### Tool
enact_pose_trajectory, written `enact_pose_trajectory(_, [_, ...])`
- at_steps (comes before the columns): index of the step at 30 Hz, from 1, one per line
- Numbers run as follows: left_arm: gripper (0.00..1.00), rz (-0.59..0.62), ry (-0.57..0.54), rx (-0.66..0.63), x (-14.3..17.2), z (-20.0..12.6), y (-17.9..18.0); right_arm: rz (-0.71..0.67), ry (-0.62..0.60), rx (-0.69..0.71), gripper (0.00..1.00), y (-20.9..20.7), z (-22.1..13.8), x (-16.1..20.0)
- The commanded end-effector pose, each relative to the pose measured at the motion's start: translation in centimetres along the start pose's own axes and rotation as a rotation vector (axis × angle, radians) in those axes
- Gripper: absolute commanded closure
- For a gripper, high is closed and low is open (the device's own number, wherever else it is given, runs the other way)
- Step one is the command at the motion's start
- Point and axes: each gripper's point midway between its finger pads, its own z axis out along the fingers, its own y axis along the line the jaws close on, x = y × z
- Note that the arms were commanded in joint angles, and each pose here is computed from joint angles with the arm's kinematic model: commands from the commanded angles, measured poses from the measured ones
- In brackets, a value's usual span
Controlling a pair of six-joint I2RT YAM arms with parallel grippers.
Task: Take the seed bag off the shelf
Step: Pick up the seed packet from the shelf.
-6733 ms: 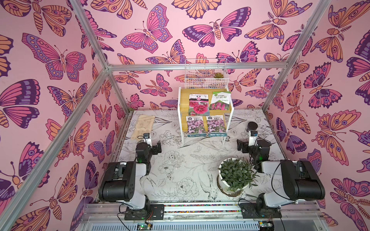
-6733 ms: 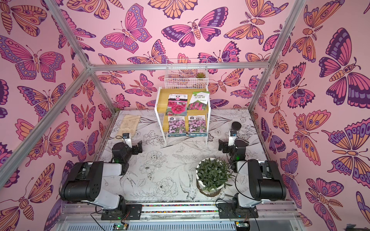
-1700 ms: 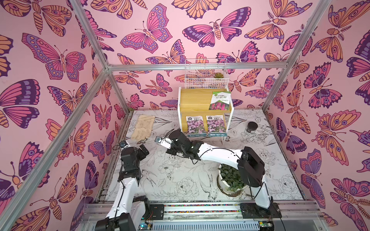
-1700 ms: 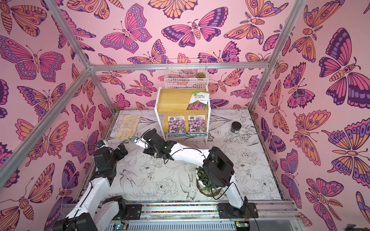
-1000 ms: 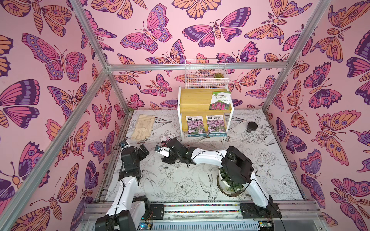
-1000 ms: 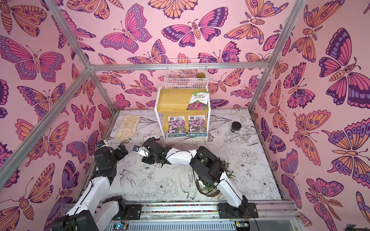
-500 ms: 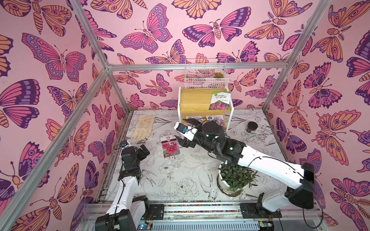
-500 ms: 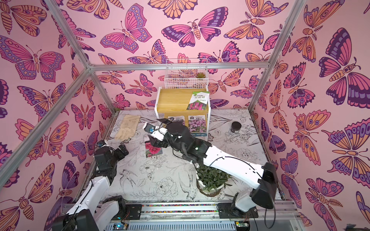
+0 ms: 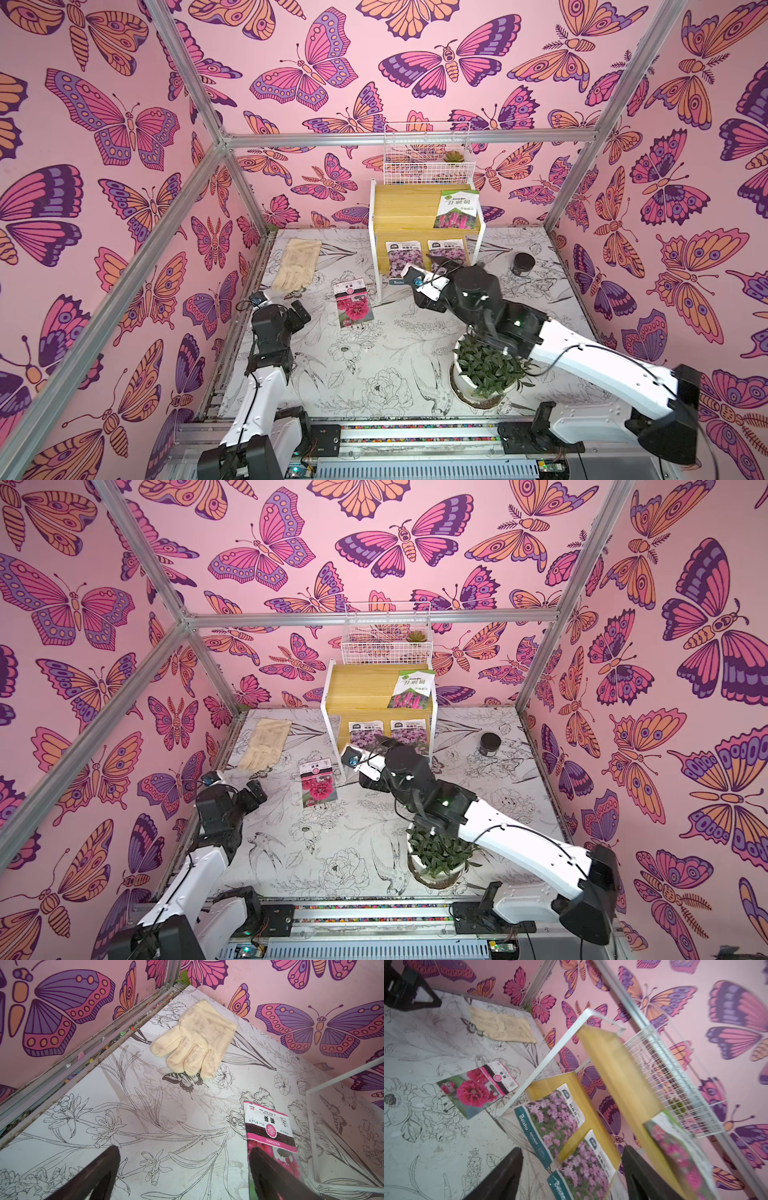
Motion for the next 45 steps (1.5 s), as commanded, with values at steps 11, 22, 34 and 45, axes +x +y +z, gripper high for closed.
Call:
enact_pose_trajectory(11, [0.00,0.014,0.002,0.003,0.2,-0.1,0.1,0.026,0.010,0.129,0.22,-8.7,-1.1,2.6])
enact_pose_trajectory(22, [0.00,0.016,0.004,-0.002,0.3,-0.1,0.3,-0.060,0.142,0.136,0.21,-9.1,0.1,5.0])
enact_pose_trajectory(34, [0.00,0.019,0.009,0.005,0.3,0.0,0.1,-0.208,0.240,0.246,0.22,-11.5,0.7,6.3])
enact_pose_trajectory(45, [0.16,0.069,0.037,0.417,-1.8,-1.6,-7.9,-0.214,0.270,0.253,0.24,-12.6,1.9,7.3])
